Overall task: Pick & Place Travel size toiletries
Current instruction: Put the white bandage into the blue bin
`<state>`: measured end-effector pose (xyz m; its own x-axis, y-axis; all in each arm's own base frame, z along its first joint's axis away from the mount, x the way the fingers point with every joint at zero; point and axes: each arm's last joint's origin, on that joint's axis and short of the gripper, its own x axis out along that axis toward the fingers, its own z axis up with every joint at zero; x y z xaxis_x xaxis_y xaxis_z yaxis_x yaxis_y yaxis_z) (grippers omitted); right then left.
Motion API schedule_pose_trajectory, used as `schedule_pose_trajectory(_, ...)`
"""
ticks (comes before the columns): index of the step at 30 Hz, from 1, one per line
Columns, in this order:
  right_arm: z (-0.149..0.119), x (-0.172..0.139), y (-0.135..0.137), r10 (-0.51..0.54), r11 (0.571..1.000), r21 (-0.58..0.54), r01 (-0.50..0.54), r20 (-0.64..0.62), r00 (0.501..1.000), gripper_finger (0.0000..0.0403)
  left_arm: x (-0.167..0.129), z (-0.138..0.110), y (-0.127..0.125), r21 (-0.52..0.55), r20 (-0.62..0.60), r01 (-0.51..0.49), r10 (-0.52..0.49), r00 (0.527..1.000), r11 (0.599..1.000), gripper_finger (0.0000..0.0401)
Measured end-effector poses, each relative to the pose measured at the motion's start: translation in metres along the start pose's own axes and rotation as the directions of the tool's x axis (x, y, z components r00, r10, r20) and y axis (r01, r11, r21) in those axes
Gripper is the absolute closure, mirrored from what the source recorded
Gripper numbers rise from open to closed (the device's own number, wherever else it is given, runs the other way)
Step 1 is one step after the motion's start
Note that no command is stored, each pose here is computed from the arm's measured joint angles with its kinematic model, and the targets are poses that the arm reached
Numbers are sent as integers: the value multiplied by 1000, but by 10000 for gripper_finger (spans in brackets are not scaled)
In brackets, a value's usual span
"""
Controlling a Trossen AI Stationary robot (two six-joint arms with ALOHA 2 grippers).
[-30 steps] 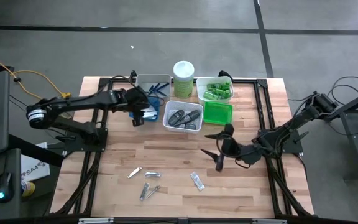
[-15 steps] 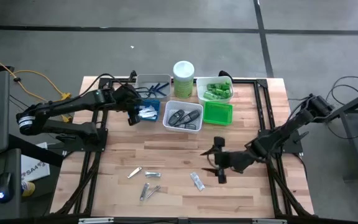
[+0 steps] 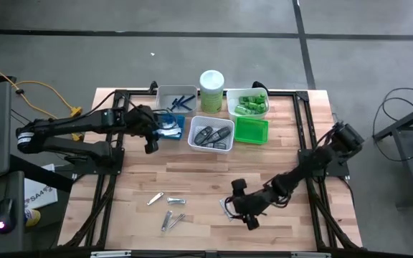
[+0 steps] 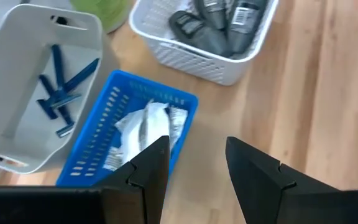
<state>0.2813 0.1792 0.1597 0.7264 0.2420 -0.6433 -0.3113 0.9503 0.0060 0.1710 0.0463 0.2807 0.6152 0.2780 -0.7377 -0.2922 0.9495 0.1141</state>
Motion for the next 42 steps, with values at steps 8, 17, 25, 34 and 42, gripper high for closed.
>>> schedule_pose_trajectory(8, -7, 15, -2, 54, 988, -137, -73, -142, 988, 137, -2, 0, -18, 42, 10, 66, -67, 998, 997, 244)
schedule_pose_trajectory(17, -11, 25, -22, 64, 968, -228, -108, -192, 979, 137, -4, 0, -24, 33, 14, 66, -66, 998, 997, 244)
schedule_pose_trajectory(25, -18, 37, -29, 72, 962, -243, -123, -208, 976, 137, -4, 0, -24, 17, 13, 64, -64, 998, 998, 244)
schedule_pose_trajectory(34, -18, 35, -28, 94, 960, -239, -145, -211, 973, 152, -4, 0, -24, 17, 12, 66, -66, 998, 998, 244)
schedule_pose_trajectory(42, -10, 26, -26, 103, 963, -227, -144, -183, 978, 175, -3, 0, -24, 18, 11, 67, -67, 998, 998, 244)
